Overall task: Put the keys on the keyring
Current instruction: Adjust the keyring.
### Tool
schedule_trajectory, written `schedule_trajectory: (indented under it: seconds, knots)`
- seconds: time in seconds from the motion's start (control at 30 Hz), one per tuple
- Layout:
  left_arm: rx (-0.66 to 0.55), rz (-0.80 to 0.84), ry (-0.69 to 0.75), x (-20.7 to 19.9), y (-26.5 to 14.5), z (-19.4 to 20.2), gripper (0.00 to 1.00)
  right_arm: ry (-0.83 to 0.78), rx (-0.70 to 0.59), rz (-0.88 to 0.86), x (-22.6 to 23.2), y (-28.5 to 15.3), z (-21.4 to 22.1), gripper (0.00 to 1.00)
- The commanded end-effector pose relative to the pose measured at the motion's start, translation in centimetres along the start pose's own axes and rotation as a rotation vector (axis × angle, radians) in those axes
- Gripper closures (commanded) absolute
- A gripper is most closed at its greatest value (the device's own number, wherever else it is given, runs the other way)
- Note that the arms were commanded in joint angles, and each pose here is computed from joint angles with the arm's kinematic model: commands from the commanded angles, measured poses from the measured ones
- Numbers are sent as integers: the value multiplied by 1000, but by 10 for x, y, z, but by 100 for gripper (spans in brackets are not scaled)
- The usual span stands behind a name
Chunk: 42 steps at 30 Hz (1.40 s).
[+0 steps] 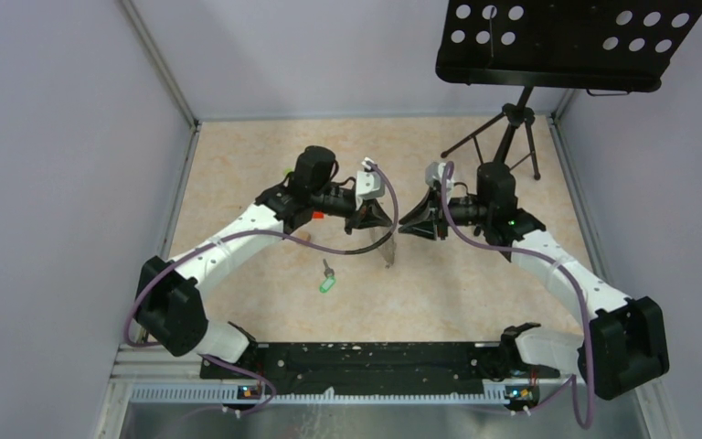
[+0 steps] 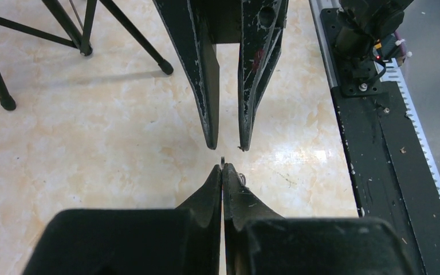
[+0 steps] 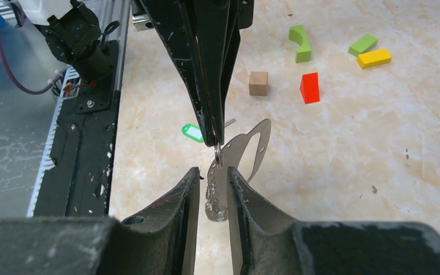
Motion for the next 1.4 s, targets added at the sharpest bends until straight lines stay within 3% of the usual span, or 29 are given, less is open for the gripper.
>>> schedule_trajectory:
  seconds: [0.0,0.47,0.8,1.07,1.27,1.37]
  knots:
    - [4,-6,46,-3,-3,-11,100,-135,-33,11,-4,-3,-27,76]
    - [-16,28,24,-8,3,-9,100,-81,-19,-53,0,15,-12,70]
    - [-17,36,16,-9,4,-6,100,-78,-18,-48,-2,18,-12,99]
    - [-23,27,23,-10,1,-7,100,-107,-29,-14,-2,15,-19,100]
    - [-78,24,56,-15,-12,-8,55,-136,-99,51,2,7,-39,100]
    - [-120,36,81,-20,-15,-7,43,-127,-124,32,5,7,-43,100]
Point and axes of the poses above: each gripper's point midway between its finger pads, its own y axis out along the fingers, its own x axis along the line the jaws close on, z = x × y, the point moved 4 cm from there along -y, back along the fingers, and after that the axes turned 13 degrees about -y, right-handed, at the moved point
